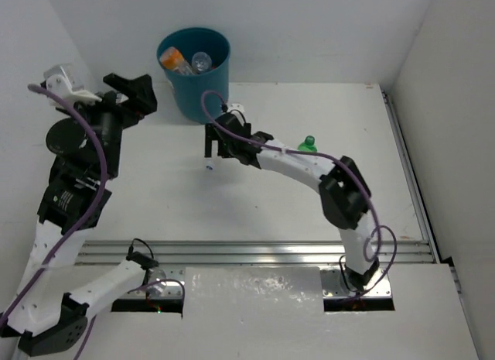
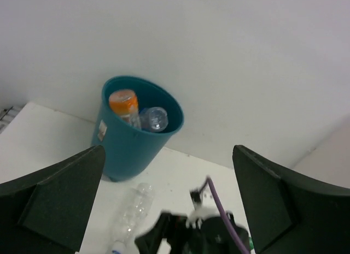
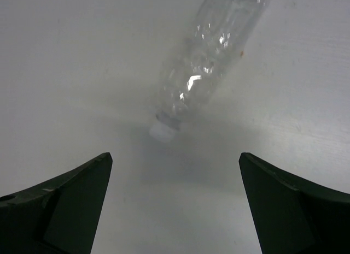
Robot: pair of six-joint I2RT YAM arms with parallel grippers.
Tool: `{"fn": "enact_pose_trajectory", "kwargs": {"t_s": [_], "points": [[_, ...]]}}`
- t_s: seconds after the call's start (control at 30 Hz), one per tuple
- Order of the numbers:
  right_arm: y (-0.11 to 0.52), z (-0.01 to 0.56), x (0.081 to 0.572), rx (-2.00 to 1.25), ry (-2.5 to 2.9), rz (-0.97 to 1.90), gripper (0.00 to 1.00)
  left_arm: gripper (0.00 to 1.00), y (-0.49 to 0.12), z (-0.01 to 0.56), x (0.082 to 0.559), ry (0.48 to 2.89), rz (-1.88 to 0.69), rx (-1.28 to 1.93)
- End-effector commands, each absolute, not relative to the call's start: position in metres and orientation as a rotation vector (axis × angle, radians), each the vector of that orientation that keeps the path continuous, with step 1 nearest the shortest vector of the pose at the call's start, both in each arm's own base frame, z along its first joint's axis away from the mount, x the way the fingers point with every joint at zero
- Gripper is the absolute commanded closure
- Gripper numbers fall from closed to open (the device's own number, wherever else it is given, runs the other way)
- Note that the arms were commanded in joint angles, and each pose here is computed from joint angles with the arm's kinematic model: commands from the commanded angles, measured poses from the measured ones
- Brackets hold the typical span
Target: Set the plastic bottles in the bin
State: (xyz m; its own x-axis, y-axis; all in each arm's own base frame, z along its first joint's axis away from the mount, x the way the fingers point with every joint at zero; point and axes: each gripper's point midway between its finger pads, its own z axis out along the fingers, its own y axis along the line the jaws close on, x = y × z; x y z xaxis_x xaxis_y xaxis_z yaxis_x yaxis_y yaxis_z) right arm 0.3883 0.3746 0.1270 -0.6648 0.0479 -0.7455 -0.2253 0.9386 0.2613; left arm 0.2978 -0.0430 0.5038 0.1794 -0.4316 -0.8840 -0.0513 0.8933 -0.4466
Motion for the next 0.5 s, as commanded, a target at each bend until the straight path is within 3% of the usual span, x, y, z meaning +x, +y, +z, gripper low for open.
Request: {"fn": "enact_pose_trajectory", "kwargs": {"t_s": [0.0, 0.03, 0.07, 0.13, 0.17, 0.33, 0.47], "points": [[0.389, 0.15, 0.433, 0.064, 2.2, 0.368, 0.01, 0.0, -0.048, 0.42, 0.308, 1.586, -0.195, -0.434], [0.393, 0.117, 0.44, 0.057, 2.246, 0.304, 0.01, 0.0, -0.051, 0.411, 0.305, 1.616, -0.195, -0.398], [0.406, 0.138, 0.455, 0.079, 2.199, 0.33, 0.01, 0.0, -0.051, 0.401, 0.303, 1.643, -0.181, -0.378], [0.404, 0.091, 0.464, 0.067, 2.276, 0.217, 0.01, 0.0, -0.049, 0.391, 0.296, 1.682, -0.166, -0.358], [0.412, 0.098, 0.472, 0.063, 2.253, 0.232, 0.01, 0.0, -0.049, 0.387, 0.292, 1.687, -0.167, -0.345], [0.407, 0.045, 0.47, 0.05, 2.344, 0.237, 0.01, 0.0, -0.044, 0.378, 0.288, 1.688, -0.134, -0.326], [0.392, 0.011, 0.462, 0.032, 2.427, 0.151, 0.12, 0.0, -0.05, 0.361, 0.292, 1.727, -0.138, -0.299]]}}
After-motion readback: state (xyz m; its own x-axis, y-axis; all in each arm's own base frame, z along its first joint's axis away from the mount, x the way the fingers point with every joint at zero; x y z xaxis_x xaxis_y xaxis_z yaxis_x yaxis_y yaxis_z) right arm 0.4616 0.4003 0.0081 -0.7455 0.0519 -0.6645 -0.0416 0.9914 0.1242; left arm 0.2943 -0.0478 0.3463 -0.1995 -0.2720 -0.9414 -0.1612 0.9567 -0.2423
